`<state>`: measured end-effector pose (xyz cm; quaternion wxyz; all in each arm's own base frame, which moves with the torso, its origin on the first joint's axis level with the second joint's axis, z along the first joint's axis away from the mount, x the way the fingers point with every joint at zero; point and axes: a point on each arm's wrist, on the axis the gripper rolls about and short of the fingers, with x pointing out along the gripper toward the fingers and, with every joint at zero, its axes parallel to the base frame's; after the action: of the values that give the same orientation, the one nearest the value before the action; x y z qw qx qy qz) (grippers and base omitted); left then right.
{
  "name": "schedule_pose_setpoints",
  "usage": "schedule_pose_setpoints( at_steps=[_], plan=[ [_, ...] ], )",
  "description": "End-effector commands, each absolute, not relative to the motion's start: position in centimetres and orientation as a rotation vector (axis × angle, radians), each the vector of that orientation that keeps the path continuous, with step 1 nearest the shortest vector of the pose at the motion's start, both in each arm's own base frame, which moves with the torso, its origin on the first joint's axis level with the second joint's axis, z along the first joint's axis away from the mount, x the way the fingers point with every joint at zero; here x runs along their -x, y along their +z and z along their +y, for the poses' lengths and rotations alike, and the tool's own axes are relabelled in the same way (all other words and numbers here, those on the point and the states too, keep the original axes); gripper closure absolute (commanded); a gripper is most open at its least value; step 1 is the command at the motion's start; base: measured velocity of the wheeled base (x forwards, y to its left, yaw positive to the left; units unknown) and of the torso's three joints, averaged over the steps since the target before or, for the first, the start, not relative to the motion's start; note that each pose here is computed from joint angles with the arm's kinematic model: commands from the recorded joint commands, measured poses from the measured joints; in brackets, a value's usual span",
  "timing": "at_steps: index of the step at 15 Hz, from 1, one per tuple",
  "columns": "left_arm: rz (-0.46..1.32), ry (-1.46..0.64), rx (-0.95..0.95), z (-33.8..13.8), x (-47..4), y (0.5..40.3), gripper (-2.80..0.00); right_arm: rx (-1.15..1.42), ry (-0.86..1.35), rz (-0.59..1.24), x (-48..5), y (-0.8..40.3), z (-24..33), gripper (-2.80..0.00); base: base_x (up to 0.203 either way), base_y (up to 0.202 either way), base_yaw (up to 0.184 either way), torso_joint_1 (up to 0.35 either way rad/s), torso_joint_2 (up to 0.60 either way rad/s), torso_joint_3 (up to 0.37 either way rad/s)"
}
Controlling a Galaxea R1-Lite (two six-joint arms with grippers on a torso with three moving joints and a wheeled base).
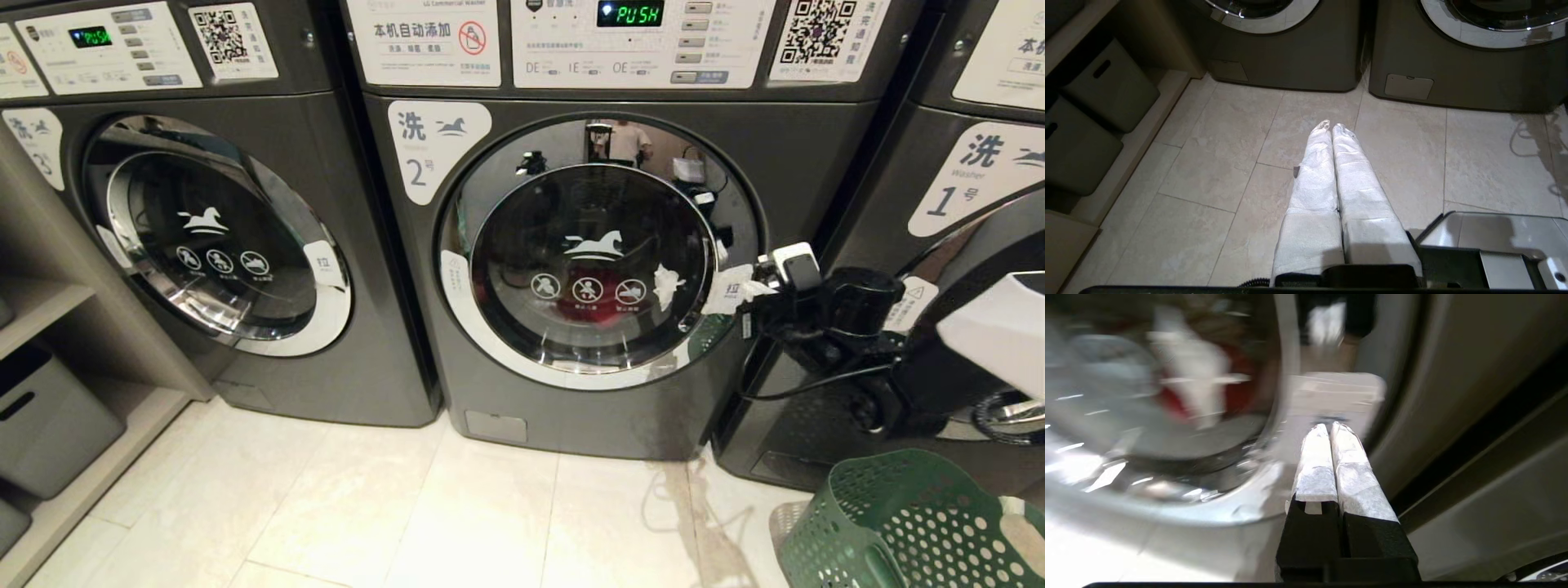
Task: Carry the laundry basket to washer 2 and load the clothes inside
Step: Press the washing machine door tightly with the right hand
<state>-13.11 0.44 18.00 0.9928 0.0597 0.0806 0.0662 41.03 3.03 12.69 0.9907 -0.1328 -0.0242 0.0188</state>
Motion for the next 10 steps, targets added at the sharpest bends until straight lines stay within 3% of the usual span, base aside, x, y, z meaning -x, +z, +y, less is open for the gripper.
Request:
schedule_pose_setpoints(
  at_steps=[1,5,10],
  plan=[
    [0.144,0.143,-0.131,0.5,11.6,16.5,0.0,0.266,0.104,-0.087,-34.2,19.0,3.2,0.0,0.0,0.0,0.0,0.0,0.0,0.0],
    [0.024,0.128,-0.155,0.4,7.6,14.6,0.0,0.263,0.206,-0.027,-24.8,21.8,3.6,0.0,0.0,0.0,0.0,0.0,0.0,0.0],
    [0.08,0.001,-0.166,0.1,4.0,9.8,0.0,0.263,0.244,0.049,-14.9,20.4,2.5,0.0,0.0,0.0,0.0,0.0,0.0,0.0]
  ],
)
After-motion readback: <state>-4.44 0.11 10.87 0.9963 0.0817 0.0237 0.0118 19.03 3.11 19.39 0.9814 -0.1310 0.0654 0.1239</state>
